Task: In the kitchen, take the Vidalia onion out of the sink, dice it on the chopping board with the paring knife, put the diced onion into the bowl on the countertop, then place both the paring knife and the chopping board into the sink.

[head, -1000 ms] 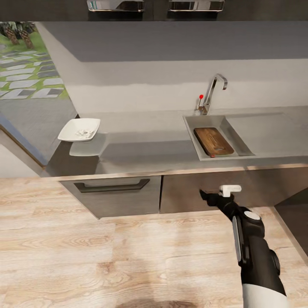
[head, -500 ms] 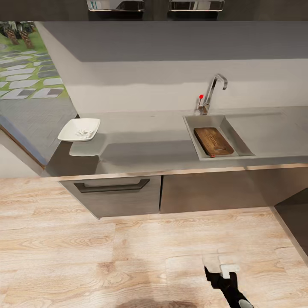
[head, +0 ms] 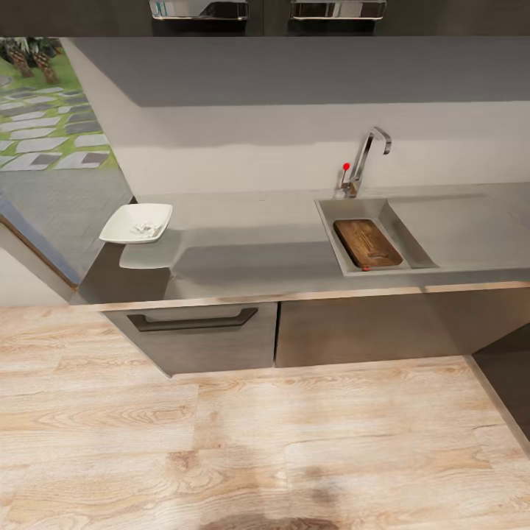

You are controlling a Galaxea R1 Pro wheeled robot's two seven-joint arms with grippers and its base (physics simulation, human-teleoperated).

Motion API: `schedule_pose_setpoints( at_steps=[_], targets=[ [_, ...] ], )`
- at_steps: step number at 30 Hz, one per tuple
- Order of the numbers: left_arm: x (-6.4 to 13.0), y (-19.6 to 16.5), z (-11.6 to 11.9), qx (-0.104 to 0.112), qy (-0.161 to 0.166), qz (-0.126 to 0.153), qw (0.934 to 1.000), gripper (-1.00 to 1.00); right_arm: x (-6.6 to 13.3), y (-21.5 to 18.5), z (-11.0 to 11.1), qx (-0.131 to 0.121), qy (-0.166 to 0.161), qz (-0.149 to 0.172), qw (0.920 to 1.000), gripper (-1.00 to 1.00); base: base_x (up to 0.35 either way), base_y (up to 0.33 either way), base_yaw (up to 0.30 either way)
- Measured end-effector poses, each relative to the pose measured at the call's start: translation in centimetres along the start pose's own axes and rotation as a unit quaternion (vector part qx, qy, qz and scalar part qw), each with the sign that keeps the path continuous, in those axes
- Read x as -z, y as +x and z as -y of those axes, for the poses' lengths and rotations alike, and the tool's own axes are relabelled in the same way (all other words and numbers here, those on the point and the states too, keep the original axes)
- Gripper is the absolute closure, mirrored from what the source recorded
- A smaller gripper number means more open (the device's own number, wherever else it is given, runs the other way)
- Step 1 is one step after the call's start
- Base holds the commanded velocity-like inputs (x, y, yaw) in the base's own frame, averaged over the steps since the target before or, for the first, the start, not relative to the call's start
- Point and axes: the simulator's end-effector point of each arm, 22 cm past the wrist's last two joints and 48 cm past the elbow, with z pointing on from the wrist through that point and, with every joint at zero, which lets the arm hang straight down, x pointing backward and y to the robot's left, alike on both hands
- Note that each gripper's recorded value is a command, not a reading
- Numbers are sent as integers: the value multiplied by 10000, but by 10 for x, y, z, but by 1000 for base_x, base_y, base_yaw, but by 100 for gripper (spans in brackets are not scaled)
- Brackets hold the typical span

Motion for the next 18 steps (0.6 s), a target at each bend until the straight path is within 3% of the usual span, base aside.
schedule_pose_setpoints(
  at_steps=[3,6,18],
  targets=[
    [1,2,0,1,1,-24,10000,-100,-5,-14,20,-170,349,178,9991,-100,0,0,-56],
    [1,4,0,2,-5,-36,10000,-100,-12,-41,30,-203,501,502,9973,-100,0,0,-107],
    [1,4,1,3,5,6,10000,-100,-14,-59,28,-257,528,719,9957,-100,0,0,-56]
  ],
)
